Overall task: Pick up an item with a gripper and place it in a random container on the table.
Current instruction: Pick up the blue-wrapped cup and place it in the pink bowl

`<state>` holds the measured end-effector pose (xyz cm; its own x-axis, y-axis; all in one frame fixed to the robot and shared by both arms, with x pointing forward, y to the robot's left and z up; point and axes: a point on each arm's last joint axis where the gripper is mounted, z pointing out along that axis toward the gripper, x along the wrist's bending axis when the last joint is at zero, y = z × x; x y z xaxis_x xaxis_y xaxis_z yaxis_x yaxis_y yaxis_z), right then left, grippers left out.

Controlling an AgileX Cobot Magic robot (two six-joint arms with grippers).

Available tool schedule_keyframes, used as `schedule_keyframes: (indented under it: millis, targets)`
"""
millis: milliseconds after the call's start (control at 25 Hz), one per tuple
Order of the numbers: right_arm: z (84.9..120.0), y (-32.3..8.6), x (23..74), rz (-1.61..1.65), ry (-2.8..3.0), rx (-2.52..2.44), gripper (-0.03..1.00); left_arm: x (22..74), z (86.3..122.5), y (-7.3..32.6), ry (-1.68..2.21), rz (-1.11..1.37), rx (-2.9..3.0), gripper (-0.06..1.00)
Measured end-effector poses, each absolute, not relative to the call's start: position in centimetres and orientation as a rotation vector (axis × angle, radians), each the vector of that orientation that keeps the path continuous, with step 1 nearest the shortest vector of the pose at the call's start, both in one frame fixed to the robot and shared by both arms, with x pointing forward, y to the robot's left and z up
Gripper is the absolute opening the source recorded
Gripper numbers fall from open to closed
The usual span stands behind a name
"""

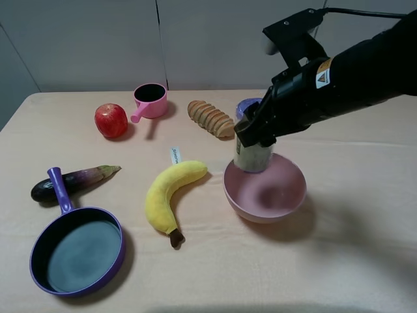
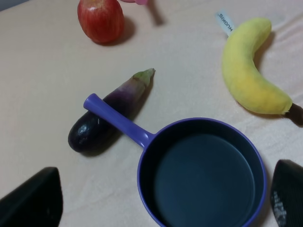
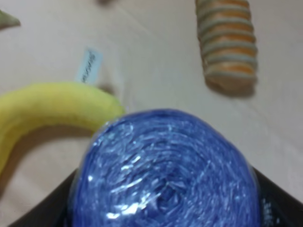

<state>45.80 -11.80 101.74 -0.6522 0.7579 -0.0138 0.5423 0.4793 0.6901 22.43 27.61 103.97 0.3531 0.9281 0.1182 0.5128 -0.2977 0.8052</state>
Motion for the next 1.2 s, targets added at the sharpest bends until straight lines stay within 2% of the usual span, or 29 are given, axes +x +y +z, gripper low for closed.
schedule_keyframes:
  millis: [600, 1200]
  targets:
    - [97.4, -14.2, 43.1, 0.917, 2.43, 1.122, 0.45, 22.4, 104.0, 27.6, 1.253, 0.783, 1.94, 0.88]
    - [93.6, -14.4, 42.9, 0.923, 2.421, 1.124, 0.45, 22.4, 104.0, 27.6, 1.253, 0.783, 1.94, 0.88]
